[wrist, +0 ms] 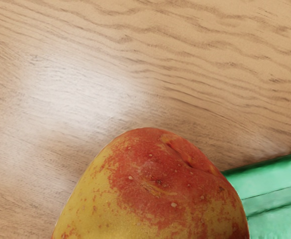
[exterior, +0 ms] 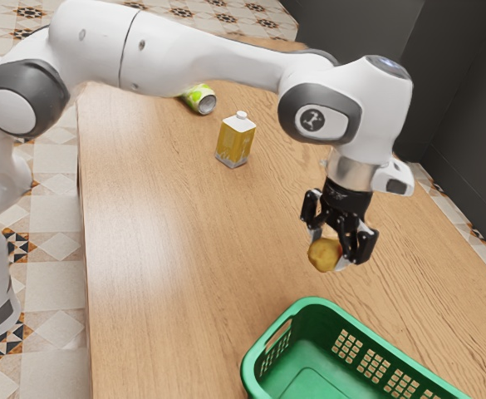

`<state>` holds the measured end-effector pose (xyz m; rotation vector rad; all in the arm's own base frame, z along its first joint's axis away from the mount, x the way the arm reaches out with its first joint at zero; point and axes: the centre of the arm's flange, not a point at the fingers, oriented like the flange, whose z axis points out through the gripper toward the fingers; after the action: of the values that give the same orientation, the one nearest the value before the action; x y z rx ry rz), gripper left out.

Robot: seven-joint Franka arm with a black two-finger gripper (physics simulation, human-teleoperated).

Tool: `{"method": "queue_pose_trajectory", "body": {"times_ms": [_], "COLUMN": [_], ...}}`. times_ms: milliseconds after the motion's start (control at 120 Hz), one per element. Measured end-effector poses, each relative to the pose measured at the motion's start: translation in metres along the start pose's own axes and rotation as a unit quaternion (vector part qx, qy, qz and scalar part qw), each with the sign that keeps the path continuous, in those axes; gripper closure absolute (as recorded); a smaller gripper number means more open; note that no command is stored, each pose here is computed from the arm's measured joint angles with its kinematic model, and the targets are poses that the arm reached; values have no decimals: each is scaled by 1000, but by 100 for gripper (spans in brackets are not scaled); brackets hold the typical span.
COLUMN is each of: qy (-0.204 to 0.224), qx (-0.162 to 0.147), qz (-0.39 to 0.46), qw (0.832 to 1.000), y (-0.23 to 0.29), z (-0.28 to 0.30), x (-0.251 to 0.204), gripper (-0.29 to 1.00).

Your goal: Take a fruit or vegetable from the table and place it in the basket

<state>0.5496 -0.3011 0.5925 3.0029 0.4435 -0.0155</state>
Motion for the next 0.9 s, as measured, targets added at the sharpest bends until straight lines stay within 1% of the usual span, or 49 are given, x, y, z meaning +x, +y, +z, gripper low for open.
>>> {"method": "queue_pose_trajectory", "body": {"times_ms": [92, 167, 250, 317, 533, 583, 675, 733, 783, 817, 850, 900], "qy": [-24, -34, -41, -43, -28, -35, -38, -33, -31, -33, -36, -20], "qx": [0, -4, -21, -32, -65, -70, -86, -95, -95, -92, -84, -70], "qz": [59, 94, 123, 130, 122, 117, 108, 104, 97, 98, 110, 138], "qw": [998, 995, 991, 990, 990, 990, 990, 989, 990, 990, 990, 988], "y": [48, 83, 125, 142, 154, 155, 157, 152, 142, 136, 133, 129], "z": [5, 13, 27, 35, 39, 50, 53, 37, 17, 1, -12, -47], "x": [-59, -88, -107, -112, -106, -106, -106, -105, -99, -102, -115, -144], "gripper": [32, 32, 32, 33, 34, 23, 12, 8, 6, 4, 3, 2]}}
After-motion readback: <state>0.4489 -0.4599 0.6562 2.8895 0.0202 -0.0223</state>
